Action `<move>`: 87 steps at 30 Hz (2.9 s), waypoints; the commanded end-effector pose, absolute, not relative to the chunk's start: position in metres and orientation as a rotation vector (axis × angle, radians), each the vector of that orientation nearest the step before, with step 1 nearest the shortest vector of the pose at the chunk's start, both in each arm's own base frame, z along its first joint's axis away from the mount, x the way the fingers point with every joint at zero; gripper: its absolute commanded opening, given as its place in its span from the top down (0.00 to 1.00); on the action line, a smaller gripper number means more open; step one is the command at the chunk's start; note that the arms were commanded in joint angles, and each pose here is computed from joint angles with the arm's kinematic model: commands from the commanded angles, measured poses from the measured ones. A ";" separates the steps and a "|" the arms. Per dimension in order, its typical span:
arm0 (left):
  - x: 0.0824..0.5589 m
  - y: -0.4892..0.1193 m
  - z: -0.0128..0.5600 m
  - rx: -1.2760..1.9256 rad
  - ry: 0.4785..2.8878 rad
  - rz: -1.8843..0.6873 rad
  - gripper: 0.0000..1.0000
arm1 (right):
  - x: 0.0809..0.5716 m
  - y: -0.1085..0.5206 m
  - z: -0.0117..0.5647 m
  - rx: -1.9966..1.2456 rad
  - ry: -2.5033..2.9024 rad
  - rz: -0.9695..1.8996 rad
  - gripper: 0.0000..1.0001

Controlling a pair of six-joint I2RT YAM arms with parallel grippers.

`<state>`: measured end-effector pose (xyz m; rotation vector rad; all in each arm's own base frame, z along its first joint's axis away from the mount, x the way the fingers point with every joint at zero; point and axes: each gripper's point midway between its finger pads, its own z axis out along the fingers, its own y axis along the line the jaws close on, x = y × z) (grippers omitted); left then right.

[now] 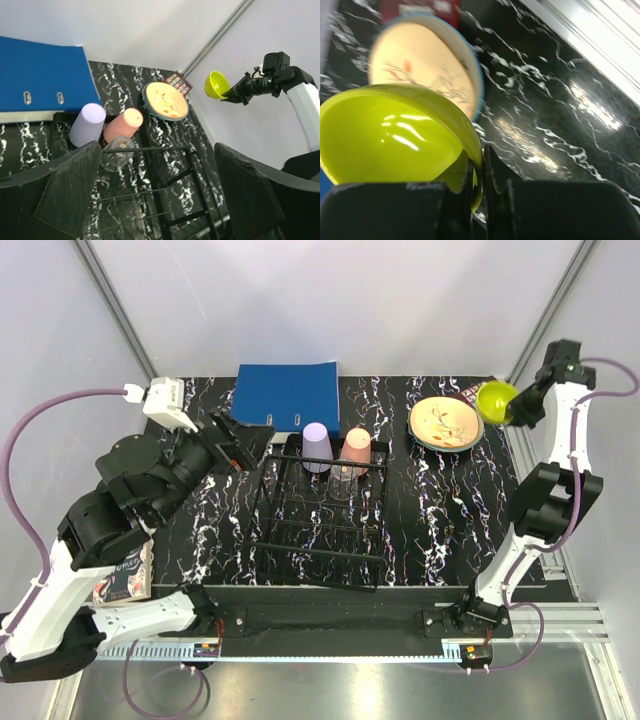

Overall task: Unload the mixed dishes from the dish rack
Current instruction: Place the bowl at the center of the board, then pick up the cup from the dish rack.

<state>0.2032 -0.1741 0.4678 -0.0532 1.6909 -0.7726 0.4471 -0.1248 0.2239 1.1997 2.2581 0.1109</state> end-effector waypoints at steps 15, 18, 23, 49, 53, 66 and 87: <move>0.200 -0.196 0.425 0.035 1.754 -0.812 0.01 | 0.378 -0.123 0.148 1.303 2.199 0.164 1.00; 0.201 -0.196 0.422 0.028 1.760 -0.812 0.01 | 0.379 -0.122 0.131 1.314 2.233 0.174 1.00; 0.200 -0.192 0.420 0.009 1.761 -0.809 0.01 | 0.384 -0.121 0.105 1.327 2.265 0.189 1.00; 0.206 -0.192 0.399 -0.047 1.817 -0.777 0.01 | 0.374 -0.122 0.062 1.429 2.343 0.137 0.60; 0.204 -0.190 0.401 -0.043 1.808 -0.777 0.01 | 0.372 -0.120 0.077 1.428 2.326 0.150 0.45; 0.200 -0.166 0.411 -0.047 1.747 -0.722 0.01 | 0.413 -0.039 0.310 1.098 1.867 0.528 0.23; 0.217 -0.159 0.389 -0.066 1.792 -0.557 0.01 | 0.393 0.171 0.301 0.117 2.187 0.402 0.07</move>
